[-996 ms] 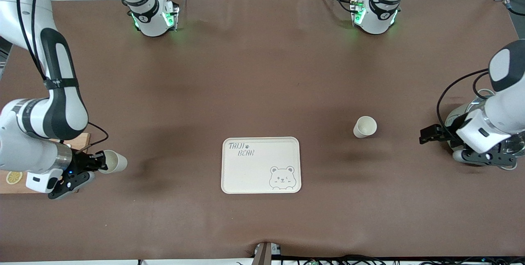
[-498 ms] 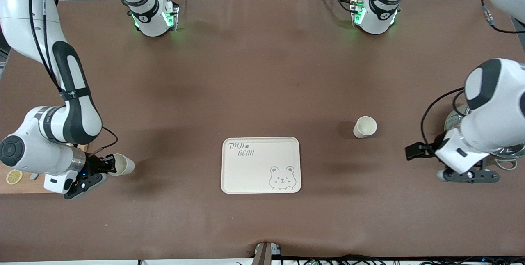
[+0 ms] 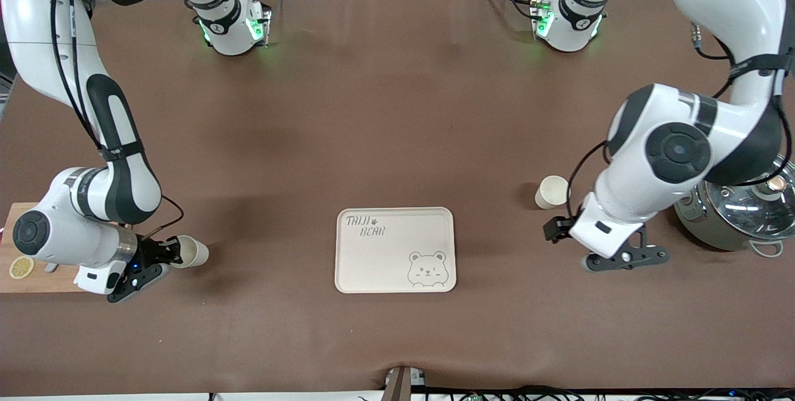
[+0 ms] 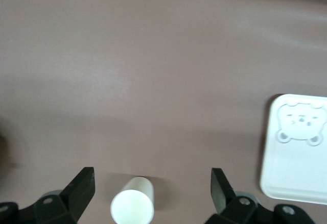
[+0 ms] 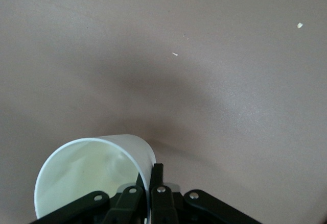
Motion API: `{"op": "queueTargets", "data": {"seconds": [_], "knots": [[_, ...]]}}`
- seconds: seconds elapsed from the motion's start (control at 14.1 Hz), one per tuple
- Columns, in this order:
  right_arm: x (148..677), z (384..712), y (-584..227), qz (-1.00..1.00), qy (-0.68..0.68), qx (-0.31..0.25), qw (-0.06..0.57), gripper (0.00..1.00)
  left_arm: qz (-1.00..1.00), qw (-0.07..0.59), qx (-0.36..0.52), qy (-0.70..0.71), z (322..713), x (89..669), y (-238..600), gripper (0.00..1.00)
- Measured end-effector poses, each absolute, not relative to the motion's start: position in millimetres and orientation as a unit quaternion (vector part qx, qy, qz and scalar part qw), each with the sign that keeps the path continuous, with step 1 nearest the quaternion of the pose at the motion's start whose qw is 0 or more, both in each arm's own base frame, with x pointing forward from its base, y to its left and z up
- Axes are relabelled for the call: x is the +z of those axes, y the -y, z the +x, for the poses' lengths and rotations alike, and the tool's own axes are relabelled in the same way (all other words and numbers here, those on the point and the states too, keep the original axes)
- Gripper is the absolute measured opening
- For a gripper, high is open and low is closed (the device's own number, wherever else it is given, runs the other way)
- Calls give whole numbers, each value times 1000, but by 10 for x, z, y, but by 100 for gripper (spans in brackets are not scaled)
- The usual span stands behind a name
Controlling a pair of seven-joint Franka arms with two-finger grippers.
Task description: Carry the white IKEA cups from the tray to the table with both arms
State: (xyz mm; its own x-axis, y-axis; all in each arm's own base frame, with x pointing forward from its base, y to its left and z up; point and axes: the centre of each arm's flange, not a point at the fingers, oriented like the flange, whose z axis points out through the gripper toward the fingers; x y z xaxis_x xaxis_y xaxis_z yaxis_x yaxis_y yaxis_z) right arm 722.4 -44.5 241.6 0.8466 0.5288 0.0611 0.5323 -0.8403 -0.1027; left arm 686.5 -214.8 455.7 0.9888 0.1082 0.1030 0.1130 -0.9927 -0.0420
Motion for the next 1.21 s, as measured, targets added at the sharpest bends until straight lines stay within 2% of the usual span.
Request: {"op": "queueTargets", "data": {"seconds": [0.28, 0.57, 0.78, 0.92, 1.21], "knots": [[2348, 7224, 478, -959, 278, -16, 59, 4, -995, 22, -58, 85, 6792, 4619, 2422, 100], [2316, 7222, 469, -958, 279, -16, 60, 4, -995, 78, -48, 29, 6816, 4711, 2168, 100], [2312, 7221, 469, -958, 279, -16, 61, 4, -999, 41, -32, -17, 6805, 5278, 1416, 100], [2311, 7221, 470, -958, 279, -16, 61, 4, -999, 18, -26, -31, 6630, 5773, 849, 100], [2310, 7222, 468, -958, 279, -16, 61, 4, -999, 16, 8, -42, 6184, 6290, 594, 100]]}}
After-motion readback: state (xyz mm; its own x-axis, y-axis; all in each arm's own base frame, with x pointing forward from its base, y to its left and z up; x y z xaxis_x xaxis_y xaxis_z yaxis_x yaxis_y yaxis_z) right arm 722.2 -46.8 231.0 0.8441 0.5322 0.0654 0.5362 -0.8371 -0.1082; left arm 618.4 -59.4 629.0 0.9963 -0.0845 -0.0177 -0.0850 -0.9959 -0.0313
